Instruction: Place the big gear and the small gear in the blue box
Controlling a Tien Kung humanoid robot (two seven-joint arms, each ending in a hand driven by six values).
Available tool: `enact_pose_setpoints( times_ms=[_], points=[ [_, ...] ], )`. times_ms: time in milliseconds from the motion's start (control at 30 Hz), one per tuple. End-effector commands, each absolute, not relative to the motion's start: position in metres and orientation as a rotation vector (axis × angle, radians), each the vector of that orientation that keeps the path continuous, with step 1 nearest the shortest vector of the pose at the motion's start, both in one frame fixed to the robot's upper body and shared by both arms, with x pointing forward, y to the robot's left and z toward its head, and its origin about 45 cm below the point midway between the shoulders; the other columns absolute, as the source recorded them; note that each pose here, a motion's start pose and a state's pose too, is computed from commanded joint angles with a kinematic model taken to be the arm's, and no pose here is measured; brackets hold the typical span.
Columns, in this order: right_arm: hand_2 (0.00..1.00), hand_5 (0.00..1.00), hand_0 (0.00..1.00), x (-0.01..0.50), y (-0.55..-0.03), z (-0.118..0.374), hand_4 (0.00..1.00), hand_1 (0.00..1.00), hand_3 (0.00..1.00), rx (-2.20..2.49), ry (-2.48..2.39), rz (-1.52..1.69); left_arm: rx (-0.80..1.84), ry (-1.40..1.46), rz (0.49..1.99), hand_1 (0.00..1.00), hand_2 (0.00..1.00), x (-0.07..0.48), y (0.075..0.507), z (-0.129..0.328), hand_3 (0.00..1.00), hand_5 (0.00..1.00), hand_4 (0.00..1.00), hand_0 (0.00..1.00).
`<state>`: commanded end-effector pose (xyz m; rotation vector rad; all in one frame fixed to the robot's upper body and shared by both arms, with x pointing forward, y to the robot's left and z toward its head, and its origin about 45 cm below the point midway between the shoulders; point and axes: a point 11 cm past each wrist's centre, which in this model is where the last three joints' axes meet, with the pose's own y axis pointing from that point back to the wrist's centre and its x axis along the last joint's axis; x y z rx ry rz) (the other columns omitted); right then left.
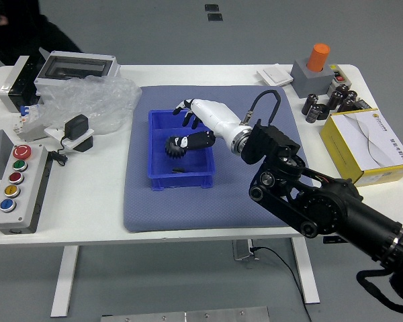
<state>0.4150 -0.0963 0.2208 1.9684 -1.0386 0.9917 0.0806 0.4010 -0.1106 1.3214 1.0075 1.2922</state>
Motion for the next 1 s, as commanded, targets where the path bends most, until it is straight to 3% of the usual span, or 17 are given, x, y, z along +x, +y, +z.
enact_pose_setpoints(
  times_ms=[33, 400, 433, 600, 633, 1000],
  points=[
    [0.889, 0.525, 0.765, 0.415, -0.097, 0.221, 0.955, 0.692, 0.992, 1.968, -1.037, 0.988, 1.322, 1.007, 1.292, 0.681, 0.7, 0.081, 0.401, -0.111, 0.7, 0.024, 0.433, 0.73],
    [0.884, 0.545, 0.764, 0.419, -0.122, 0.234, 0.964, 0.691, 0.981, 1.912, -1.021, 0.996, 1.321, 1.003, 1.298, 0.68, 0.701, 0.082, 0.403, -0.11, 0.699, 0.027, 0.435, 0.73],
    [0.841, 0.538, 0.76, 0.42, -0.13, 0.235, 0.961, 0.684, 0.903, 1.898, -1.016, 0.988, 1.321, 1.002, 1.299, 0.68, 0.7, 0.083, 0.404, -0.109, 0.698, 0.028, 0.434, 0.73],
    [0.841, 0.538, 0.76, 0.429, -0.175, 0.241, 0.961, 0.684, 0.903, 1.794, -1.011, 0.945, 1.322, 1.0, 1.309, 0.68, 0.7, 0.083, 0.407, -0.108, 0.698, 0.028, 0.434, 0.73],
    [0.77, 0.528, 0.752, 0.43, -0.184, 0.242, 0.953, 0.667, 0.832, 1.773, -1.012, 0.937, 1.322, 1.0, 1.31, 0.68, 0.701, 0.083, 0.408, -0.108, 0.699, 0.028, 0.435, 0.729],
    [0.727, 0.519, 0.733, 0.425, -0.277, 0.237, 0.946, 0.649, 0.795, 1.556, -0.893, 0.804, 1.313, 0.996, 1.327, 0.68, 0.7, 0.088, 0.41, -0.106, 0.698, 0.029, 0.434, 0.73]
  ],
)
